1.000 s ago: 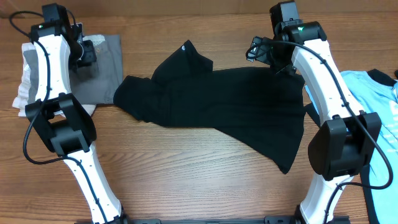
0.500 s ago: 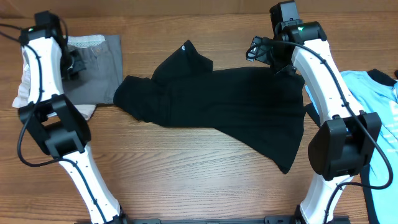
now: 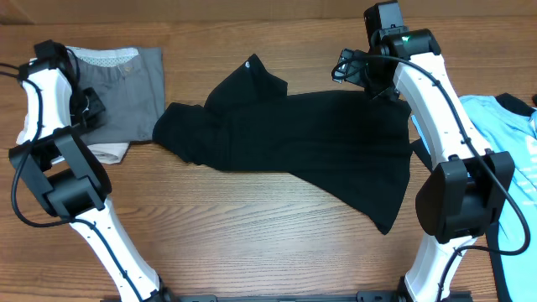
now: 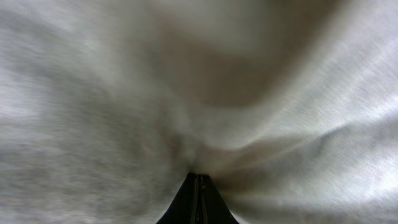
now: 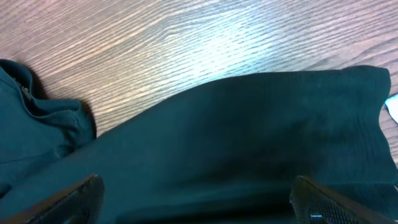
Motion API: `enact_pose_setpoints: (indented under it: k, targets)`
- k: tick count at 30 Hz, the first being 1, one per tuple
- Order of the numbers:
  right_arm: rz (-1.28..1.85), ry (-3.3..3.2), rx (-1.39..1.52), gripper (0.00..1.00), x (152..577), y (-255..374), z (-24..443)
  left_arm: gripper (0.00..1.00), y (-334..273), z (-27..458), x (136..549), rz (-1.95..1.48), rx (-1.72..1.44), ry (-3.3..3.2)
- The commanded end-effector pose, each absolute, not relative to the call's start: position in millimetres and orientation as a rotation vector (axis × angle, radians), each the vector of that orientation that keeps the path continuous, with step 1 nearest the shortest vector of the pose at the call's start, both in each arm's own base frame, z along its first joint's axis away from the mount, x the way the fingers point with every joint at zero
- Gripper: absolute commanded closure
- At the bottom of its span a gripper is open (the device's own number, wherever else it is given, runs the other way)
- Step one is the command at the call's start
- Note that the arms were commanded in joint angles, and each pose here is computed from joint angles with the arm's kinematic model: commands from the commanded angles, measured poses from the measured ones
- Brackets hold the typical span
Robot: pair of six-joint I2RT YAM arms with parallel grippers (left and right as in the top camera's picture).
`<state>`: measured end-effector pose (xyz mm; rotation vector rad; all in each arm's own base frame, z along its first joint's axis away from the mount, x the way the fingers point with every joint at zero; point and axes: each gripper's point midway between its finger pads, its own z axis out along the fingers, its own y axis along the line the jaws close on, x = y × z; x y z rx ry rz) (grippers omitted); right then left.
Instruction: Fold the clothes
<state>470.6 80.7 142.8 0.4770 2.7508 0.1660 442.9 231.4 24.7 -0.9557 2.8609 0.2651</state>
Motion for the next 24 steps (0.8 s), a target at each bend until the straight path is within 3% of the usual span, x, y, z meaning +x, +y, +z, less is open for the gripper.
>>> enact_pose_setpoints:
  k: [1,11,24]
  targets:
    - [0.165,2.754,0.466,0.00,472,82,142,0.96,281,16,407,0.462,-1.108,2.839]
    - [0.163,2.760,0.467,0.00,471,81,141,0.96,326,17,383,0.450,-1.292,2.732]
    - [0.163,2.760,0.467,0.00,471,81,141,0.96,289,39,413,0.342,-1.231,2.719]
